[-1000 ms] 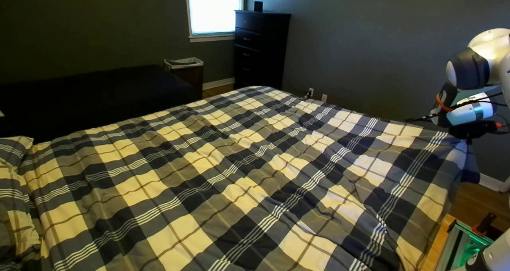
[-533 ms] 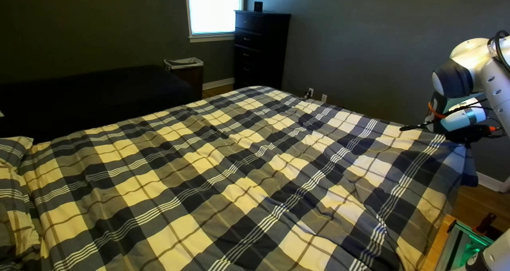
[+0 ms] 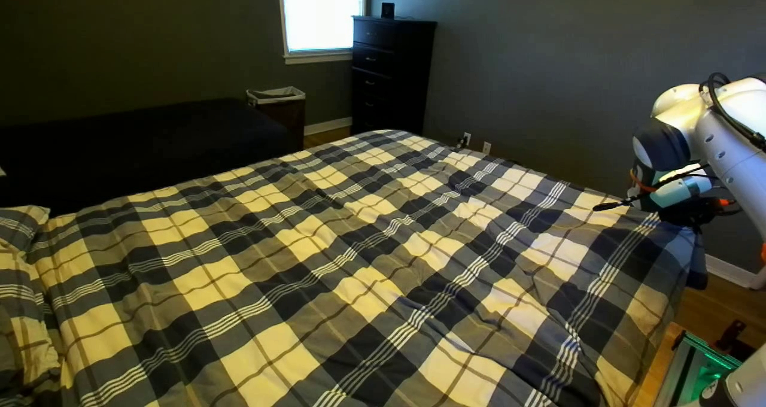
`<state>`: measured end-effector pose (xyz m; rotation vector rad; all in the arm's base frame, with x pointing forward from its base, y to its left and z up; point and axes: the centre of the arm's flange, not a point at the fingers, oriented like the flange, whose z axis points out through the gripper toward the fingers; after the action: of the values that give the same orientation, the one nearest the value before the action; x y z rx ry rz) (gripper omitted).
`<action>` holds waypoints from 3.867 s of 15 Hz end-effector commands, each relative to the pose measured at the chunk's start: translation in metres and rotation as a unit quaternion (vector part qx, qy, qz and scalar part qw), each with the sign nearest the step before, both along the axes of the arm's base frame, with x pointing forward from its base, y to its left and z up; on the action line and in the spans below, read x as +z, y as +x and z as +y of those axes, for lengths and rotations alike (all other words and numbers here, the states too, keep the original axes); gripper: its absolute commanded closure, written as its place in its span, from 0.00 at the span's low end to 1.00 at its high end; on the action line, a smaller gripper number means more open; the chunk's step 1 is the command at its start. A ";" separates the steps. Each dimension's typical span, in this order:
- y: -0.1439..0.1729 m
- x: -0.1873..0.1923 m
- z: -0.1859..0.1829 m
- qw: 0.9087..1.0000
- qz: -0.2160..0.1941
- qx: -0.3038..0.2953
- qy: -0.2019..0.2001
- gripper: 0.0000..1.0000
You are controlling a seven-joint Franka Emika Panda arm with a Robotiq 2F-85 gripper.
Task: Move the hanger to the right, then cover the hanger with the blanket
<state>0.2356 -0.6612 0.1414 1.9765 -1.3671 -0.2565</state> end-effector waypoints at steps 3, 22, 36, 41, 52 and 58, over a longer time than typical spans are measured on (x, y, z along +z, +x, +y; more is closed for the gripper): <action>-0.012 0.027 -0.004 0.999 -0.047 0.009 -0.008 0.54; 0.063 0.106 0.067 0.962 -0.236 0.117 0.072 0.00; 0.107 0.130 0.141 0.941 -0.263 0.169 0.130 0.00; 0.127 0.144 0.170 0.931 -0.271 0.198 0.146 0.00; 0.174 0.170 0.224 0.918 -0.258 0.238 0.185 0.00; 0.197 0.179 0.252 0.915 -0.249 0.248 0.200 0.00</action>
<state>0.4322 -0.4253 0.3148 2.7761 -1.0895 0.2820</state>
